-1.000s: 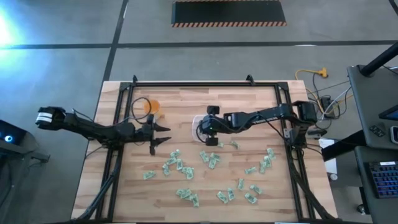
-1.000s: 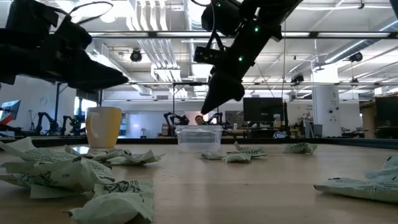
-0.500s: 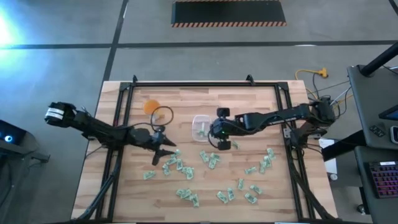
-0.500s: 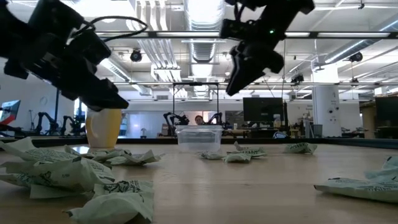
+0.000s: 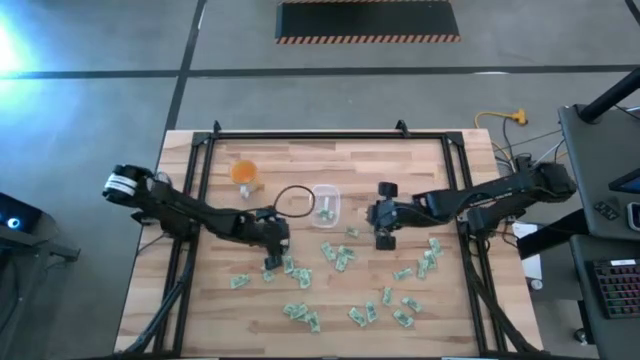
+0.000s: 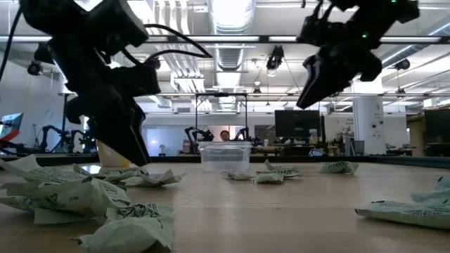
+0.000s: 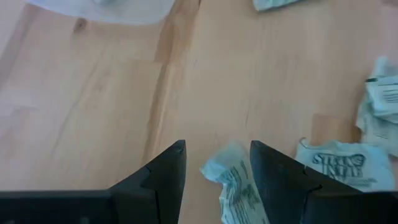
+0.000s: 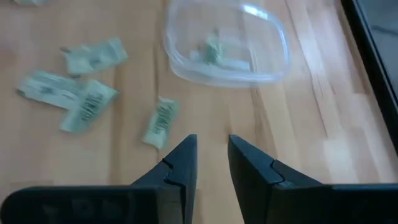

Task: Pick and place Stevia / Truvia into bins
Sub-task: Put the stevia packet into the bin

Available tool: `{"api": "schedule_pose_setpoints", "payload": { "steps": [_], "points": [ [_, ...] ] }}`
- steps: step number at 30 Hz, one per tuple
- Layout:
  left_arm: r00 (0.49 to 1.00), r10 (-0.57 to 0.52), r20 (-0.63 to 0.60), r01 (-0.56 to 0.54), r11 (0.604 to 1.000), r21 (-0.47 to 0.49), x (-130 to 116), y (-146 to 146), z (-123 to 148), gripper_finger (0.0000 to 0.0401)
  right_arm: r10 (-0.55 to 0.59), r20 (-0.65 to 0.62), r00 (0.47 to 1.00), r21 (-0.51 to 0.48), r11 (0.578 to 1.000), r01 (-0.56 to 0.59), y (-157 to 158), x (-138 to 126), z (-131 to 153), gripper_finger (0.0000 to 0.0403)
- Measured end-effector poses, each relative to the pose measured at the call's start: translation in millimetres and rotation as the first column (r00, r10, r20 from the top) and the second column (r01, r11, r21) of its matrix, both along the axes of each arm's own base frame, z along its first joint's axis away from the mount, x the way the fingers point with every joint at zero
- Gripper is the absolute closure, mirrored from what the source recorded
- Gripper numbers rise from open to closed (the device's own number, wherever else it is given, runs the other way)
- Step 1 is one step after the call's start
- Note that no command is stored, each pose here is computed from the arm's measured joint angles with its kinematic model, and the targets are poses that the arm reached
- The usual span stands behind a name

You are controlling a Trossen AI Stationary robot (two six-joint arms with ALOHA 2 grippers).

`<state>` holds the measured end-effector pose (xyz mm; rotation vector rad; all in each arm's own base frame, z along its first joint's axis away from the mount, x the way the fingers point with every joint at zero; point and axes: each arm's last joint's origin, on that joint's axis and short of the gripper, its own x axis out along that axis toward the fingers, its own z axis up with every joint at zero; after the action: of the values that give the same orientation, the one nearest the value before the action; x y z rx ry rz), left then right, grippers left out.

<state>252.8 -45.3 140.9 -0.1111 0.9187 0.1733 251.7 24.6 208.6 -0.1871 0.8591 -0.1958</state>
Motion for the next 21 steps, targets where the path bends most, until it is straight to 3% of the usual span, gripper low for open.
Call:
{"api": "schedule_pose_setpoints", "payload": {
  "steps": [6,13,21],
  "points": [
    [0.997,-0.004,-0.078,0.005,1.0,0.014,10.4,-3.5,-2.3,0.0239,0.028,0.127,0.992,0.024,0.999,-0.031,4.6,-23.3,9.8,0.0329],
    [0.993,0.004,-0.12,-0.004,1.0,0.007,4.7,-5.2,-0.2,0.0239,0.029,0.218,0.976,0.054,0.998,-0.041,7.0,-39.6,21.6,0.0328],
    [0.987,0.038,-0.159,-0.04,0.999,-0.009,-3.1,-5.0,1.3,0.0265,0.03,0.221,0.975,0.05,0.998,-0.042,6.8,-42.4,20.5,0.0331]
  ]
}}
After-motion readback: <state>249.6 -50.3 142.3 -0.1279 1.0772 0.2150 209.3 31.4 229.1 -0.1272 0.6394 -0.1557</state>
